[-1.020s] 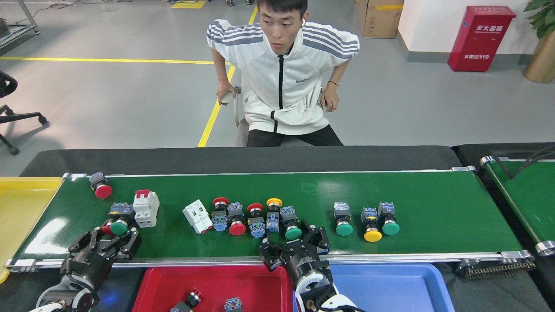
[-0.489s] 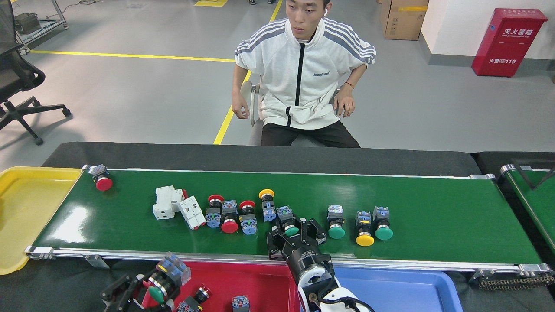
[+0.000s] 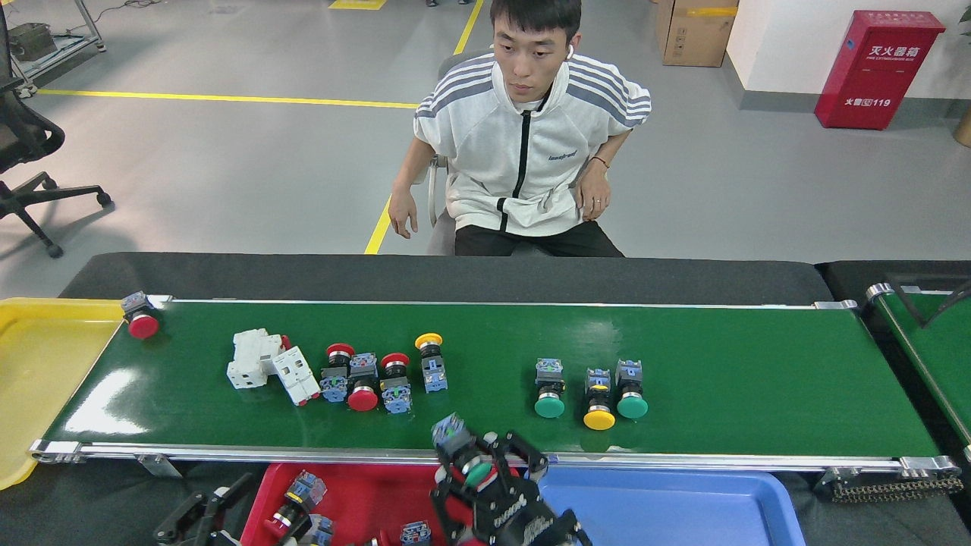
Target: Pick switch part from conveyor to tray
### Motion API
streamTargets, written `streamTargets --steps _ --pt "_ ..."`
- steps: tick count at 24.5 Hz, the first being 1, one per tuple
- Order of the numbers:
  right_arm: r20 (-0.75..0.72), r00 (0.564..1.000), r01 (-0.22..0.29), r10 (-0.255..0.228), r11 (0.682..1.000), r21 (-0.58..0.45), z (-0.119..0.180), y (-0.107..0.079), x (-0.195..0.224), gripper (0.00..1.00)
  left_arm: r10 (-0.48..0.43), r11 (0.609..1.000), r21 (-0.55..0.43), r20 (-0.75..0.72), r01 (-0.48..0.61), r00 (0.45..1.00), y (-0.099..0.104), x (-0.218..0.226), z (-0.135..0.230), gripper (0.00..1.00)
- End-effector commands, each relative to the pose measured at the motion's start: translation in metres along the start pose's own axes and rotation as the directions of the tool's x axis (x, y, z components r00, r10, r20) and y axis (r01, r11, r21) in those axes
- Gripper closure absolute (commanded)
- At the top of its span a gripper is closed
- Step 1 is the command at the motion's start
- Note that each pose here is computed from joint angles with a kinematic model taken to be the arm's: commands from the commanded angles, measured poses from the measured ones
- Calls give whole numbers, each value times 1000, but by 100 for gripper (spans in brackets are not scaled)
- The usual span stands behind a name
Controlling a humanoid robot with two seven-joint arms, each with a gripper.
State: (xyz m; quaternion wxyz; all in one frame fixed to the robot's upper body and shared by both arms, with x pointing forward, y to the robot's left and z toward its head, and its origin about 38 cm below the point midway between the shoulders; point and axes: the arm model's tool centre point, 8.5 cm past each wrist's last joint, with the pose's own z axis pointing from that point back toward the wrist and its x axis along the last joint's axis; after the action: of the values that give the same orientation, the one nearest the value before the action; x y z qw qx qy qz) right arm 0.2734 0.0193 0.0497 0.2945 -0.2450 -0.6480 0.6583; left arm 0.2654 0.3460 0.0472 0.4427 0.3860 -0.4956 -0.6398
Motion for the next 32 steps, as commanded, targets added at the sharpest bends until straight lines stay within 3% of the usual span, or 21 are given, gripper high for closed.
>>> streamTargets --steps 1,7,10,12,15,23,27,32 --pt "24 1000 4 -3 1000 -22 -2 -6 10 2 23 999 31 -210 -17 978 5 -28 5 0" --pt "14 1000 9 -8 999 -40 -5 -12 9 2 16 999 39 -256 -6 967 10 -35 8 0" --pt "-136 990 16 -27 996 -84 0 -23 -23 2 17 999 43 -257 -6 966 12 -33 6 0" --pt "-296 953 24 -61 991 -128 13 -25 -45 2 11 999 48 -264 2 965 16 -36 3 0" --pt "-455 889 -37 -58 980 -197 35 -24 -67 2 9 999 41 -272 3 962 15 -40 3 0" --pt "-711 699 -9 -72 994 -110 110 15 -104 2 22 1000 25 -329 -15 944 10 -68 -17 0" --pt "-749 661 -21 -41 997 -73 131 23 -120 2 12 1000 10 -377 -9 926 14 -98 -31 0" --pt "-758 651 -16 -40 998 -66 136 25 -123 2 15 999 -21 -449 -28 894 14 -135 -44 0"
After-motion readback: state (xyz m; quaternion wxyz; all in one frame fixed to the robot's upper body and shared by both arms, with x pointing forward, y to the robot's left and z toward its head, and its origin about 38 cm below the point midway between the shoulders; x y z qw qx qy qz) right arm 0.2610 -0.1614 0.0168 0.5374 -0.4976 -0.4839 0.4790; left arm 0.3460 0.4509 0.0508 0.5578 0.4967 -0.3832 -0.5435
